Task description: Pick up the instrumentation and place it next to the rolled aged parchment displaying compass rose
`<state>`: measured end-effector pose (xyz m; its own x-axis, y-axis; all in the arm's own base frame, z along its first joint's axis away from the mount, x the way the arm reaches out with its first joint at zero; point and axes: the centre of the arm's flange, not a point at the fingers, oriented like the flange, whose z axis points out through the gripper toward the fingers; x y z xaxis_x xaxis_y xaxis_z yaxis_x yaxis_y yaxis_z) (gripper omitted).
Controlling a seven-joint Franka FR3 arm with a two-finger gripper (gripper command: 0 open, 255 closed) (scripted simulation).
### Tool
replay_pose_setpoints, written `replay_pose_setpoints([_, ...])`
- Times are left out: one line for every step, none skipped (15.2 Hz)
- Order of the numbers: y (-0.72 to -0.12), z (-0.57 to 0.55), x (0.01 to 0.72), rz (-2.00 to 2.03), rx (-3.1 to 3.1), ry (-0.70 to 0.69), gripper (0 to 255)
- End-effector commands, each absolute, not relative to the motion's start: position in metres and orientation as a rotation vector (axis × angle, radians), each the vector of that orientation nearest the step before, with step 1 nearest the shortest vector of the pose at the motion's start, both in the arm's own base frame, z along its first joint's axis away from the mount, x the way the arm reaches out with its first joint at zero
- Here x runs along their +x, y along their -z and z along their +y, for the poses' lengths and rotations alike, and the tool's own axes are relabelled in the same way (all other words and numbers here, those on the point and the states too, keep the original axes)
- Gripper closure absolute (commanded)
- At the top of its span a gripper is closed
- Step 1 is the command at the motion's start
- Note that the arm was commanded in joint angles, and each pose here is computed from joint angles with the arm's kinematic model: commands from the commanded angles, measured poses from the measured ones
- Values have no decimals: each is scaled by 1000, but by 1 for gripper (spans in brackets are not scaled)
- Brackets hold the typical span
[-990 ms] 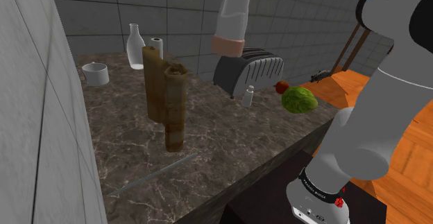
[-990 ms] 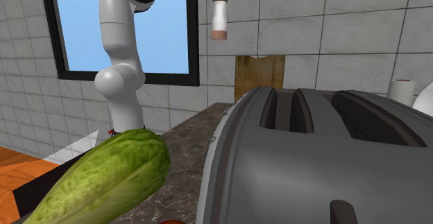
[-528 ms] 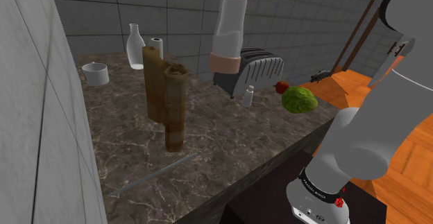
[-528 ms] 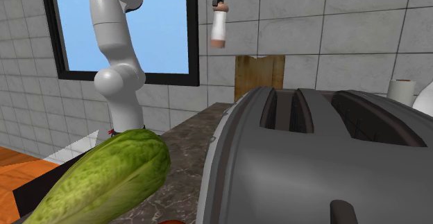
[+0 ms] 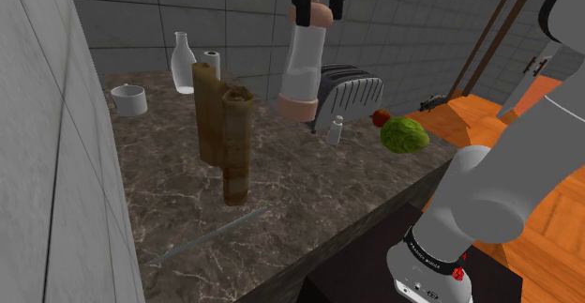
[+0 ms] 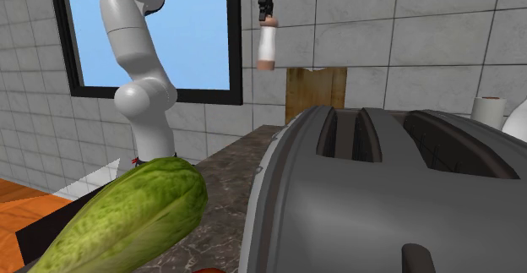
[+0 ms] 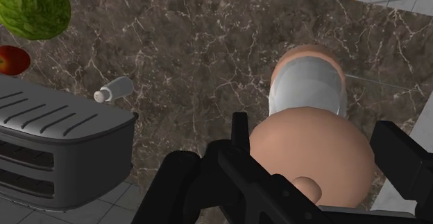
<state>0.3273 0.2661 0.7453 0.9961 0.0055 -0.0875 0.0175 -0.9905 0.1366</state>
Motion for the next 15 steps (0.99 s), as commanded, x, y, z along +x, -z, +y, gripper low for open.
replay_pose_setpoints([-734, 265, 327, 17, 3001, 130, 255])
replay_pose_setpoints([-729, 265, 327, 17, 3001, 130, 255])
replay_pose_setpoints([-724, 265, 327, 17, 3001, 130, 255])
replay_pose_setpoints([-719, 265, 327, 17, 3001, 130, 255])
replay_pose_setpoints([-713, 265, 327, 17, 3001, 130, 255])
replay_pose_setpoints([-708, 265, 327, 17, 3001, 130, 255])
replay_pose_setpoints([-703, 265, 327, 17, 3001, 130, 255])
replay_pose_setpoints([-697, 265, 327, 17, 3001, 130, 255])
replay_pose_setpoints([-692, 265, 327, 17, 3001, 130, 255])
replay_pose_setpoints([-687, 265, 327, 17, 3001, 130, 255])
replay_pose_setpoints([-682, 265, 327, 17, 3001, 130, 255])
replay_pose_setpoints([-676, 265, 327, 17, 3001, 130, 255])
replay_pose_setpoints([-671, 265, 327, 17, 3001, 130, 255])
replay_pose_setpoints([-666, 265, 327, 17, 3001, 130, 255])
replay_pose_setpoints([-660, 265, 327, 17, 3001, 130, 255])
